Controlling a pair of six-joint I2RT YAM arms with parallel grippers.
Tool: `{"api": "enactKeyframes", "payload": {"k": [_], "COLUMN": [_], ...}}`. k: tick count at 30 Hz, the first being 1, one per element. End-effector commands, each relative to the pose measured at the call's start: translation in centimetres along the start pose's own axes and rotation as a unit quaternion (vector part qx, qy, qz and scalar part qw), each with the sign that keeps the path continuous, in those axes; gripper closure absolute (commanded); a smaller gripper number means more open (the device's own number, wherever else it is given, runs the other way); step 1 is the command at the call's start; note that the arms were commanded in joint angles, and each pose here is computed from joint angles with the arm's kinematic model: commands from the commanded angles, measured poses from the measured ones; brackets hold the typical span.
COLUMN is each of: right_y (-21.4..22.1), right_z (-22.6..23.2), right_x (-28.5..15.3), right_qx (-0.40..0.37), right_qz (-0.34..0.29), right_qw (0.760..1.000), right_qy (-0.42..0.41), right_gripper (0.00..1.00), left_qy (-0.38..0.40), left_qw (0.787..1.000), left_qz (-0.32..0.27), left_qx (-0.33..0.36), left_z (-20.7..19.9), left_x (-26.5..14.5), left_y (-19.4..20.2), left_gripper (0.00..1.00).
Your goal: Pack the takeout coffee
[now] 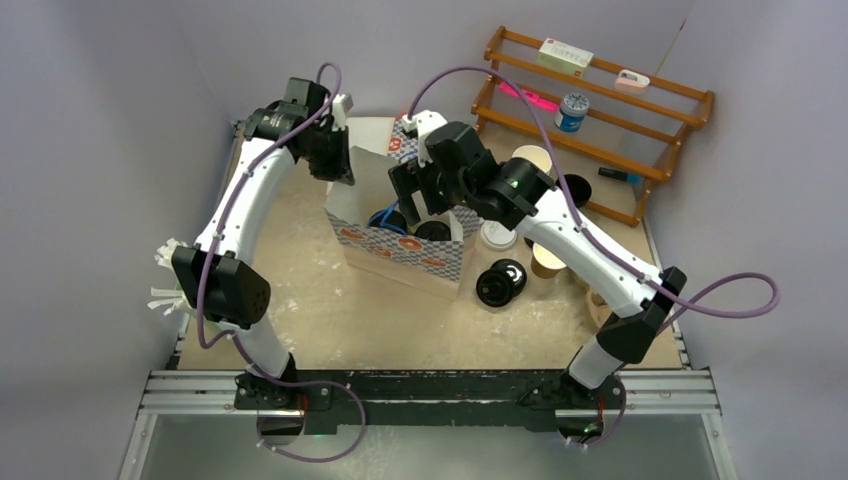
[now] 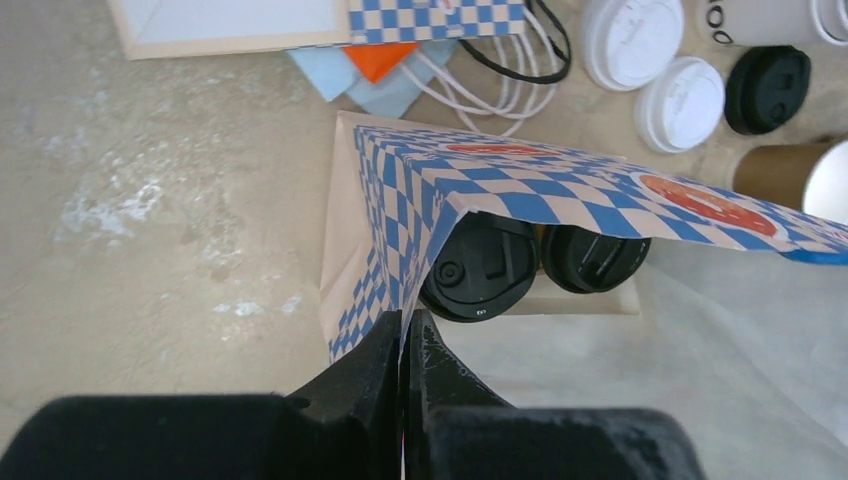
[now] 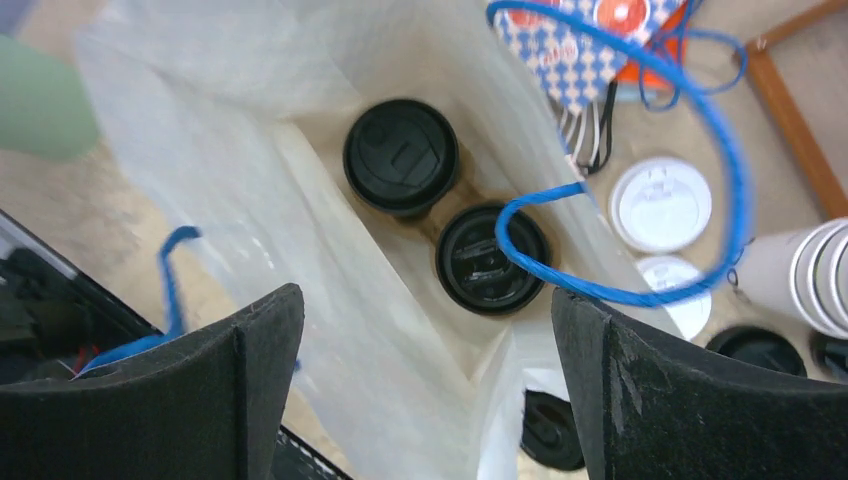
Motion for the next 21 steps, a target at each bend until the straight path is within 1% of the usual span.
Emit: {"api": "enactKeyframes", "payload": {"k": [1,2,3,6,8,10,11,12,14,16,17,19,21], "right_y": [-3.1,-3.3,-3.5,-3.5,-3.3,-2.9,-2.8,-2.7,-2.6,-2.6,-2.6,-2.4,-2.3], "right_z": [-0.2,-0.3,-0.4,-0.5,-0.7,-0.6,-0.6,-0.6,-0.6,-0.8,-1.0,-1.1,-1.2], "right_x": [-3.0,-3.2,-3.6,-4.4,-5.1,-5.4,-5.6,-5.7,-6.0,-6.5,-6.7,-7.4,-7.8], "right_qx": [0.009,0.012,0.014,0.02,0.027,0.033,0.034,0.034,0.036,0.04,0.045,0.05,0.056], "right_qz": [-0.075,-0.08,-0.084,-0.092,-0.097,-0.098,-0.1,-0.1,-0.102,-0.102,-0.104,-0.106,-0.108], "right_qw": [0.997,0.997,0.996,0.996,0.995,0.995,0.994,0.994,0.994,0.994,0.994,0.993,0.992], "right_qy": [-0.006,-0.003,-0.002,0.0,0.003,0.0,-0.002,-0.003,-0.004,0.003,0.009,0.014,0.016], "right_gripper": [0.07,0.07,0.07,0.07,0.07,0.07,0.07,0.07,0.07,0.07,0.07,0.07,0.08], "left_qy": [-0.026,-0.027,-0.03,-0.04,-0.052,-0.071,-0.085,-0.098,-0.154,-0.213,-0.246,-0.299,-0.341], "left_qw": [0.997,0.997,0.996,0.992,0.987,0.98,0.975,0.97,0.949,0.922,0.908,0.891,0.881], "left_qz": [-0.065,-0.072,-0.081,-0.115,-0.148,-0.183,-0.202,-0.221,-0.27,-0.309,-0.32,-0.316,-0.302], "left_qx": [-0.024,-0.028,-0.031,-0.035,-0.038,-0.04,-0.041,-0.041,-0.057,-0.091,-0.111,-0.126,-0.132], "left_z": [0.2,0.1,0.0,-0.2,-0.3,-0.1,0.1,0.3,1.3,2.5,3.2,4.4,5.4], "left_x": [-2.9,-3.2,-3.6,-5.6,-7.6,-9.6,-10.6,-11.7,-13.9,-15.6,-16.1,-16.3,-15.9], "left_y": [-1.5,-1.6,-1.7,-1.7,-1.6,-1.3,-1.2,-0.9,-0.3,0.6,1.2,2.3,3.4], "left_gripper": [0.85,0.71,0.64,0.57,0.51,0.41,0.38,0.37,0.38,0.39,0.43,0.49,0.51]}}
Point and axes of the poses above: each gripper's point midway between its finger pads, its own x axis out along the fingers, its own z axis along the line the jaws close on, y = z × x, the point moved 9 cm from there along -x, back along the fingers, and after that the axes turned 11 degrees about -x, right-handed, at the moved point
